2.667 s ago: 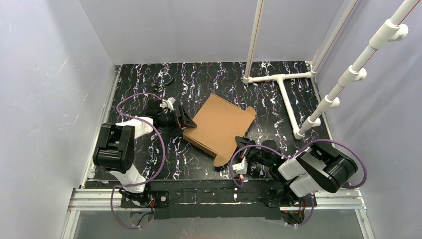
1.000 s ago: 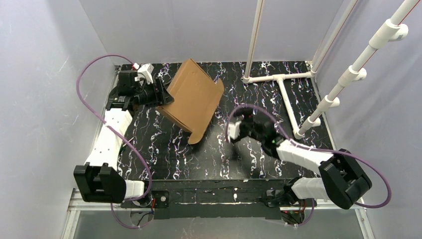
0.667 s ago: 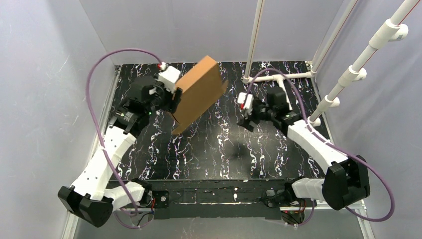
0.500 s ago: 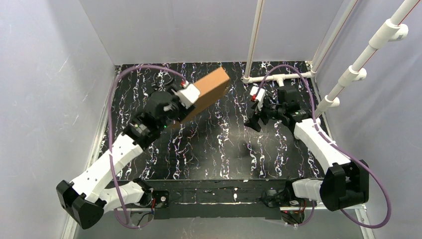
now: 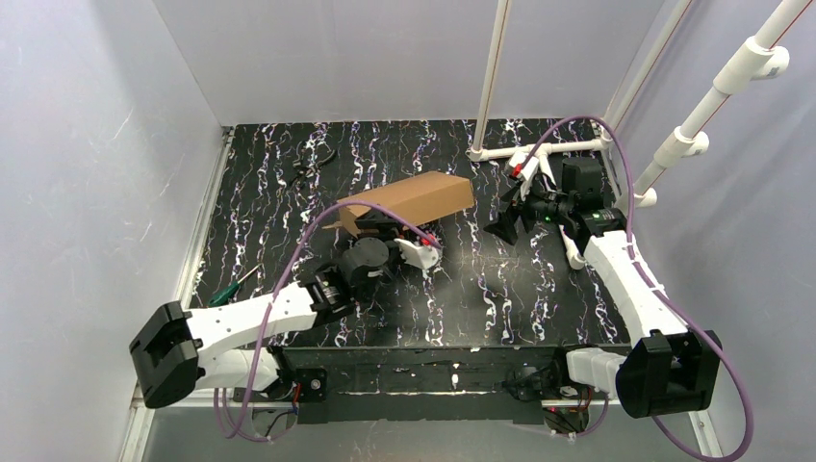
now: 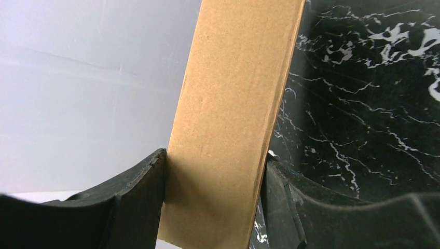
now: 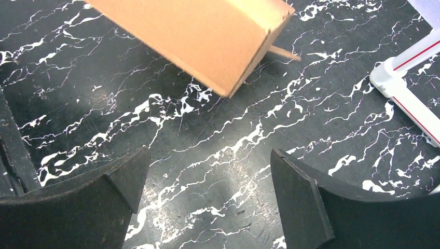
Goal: Fold the paper box
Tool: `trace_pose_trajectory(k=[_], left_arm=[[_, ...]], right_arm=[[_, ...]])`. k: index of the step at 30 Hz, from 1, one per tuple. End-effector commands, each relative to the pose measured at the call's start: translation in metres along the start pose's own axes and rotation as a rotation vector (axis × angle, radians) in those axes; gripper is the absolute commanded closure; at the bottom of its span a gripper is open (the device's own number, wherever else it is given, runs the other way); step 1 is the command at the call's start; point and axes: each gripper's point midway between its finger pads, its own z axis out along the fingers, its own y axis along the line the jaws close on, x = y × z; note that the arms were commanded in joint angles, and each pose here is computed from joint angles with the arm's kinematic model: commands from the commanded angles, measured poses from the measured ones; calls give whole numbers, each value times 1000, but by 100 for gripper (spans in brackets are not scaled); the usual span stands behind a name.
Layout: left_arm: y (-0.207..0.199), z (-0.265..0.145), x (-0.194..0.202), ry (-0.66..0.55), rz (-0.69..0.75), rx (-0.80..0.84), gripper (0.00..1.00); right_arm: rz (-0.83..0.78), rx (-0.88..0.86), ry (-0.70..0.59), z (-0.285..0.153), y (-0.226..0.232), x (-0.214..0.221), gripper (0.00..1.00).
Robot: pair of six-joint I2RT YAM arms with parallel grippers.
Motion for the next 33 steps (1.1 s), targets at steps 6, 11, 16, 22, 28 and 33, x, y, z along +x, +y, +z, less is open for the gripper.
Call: trace_pose_trajectory(k=[6,11,16,22,28,33], left_arm=[[-45,-4,-10,-8,1,-23,92],[-73,-11,-4,37,-49,-3,51],[-117,-51,7,216,-287,316,3],[-144,-104,-2,341,-614,576,2],[-147,-144,-13,382,-1116,630,3],[-171,-160,35,671,-1510,419,73]], right_arm=[[19,-13,-7,0,1,4,6],[13,-9,9,1,0,8,5],[4,-15,32,1,1,16,5],[17,-31,56,4,2,25,5],[42,-3,116,13,-6,39,9],[158,179,286,37,-34,72,61]])
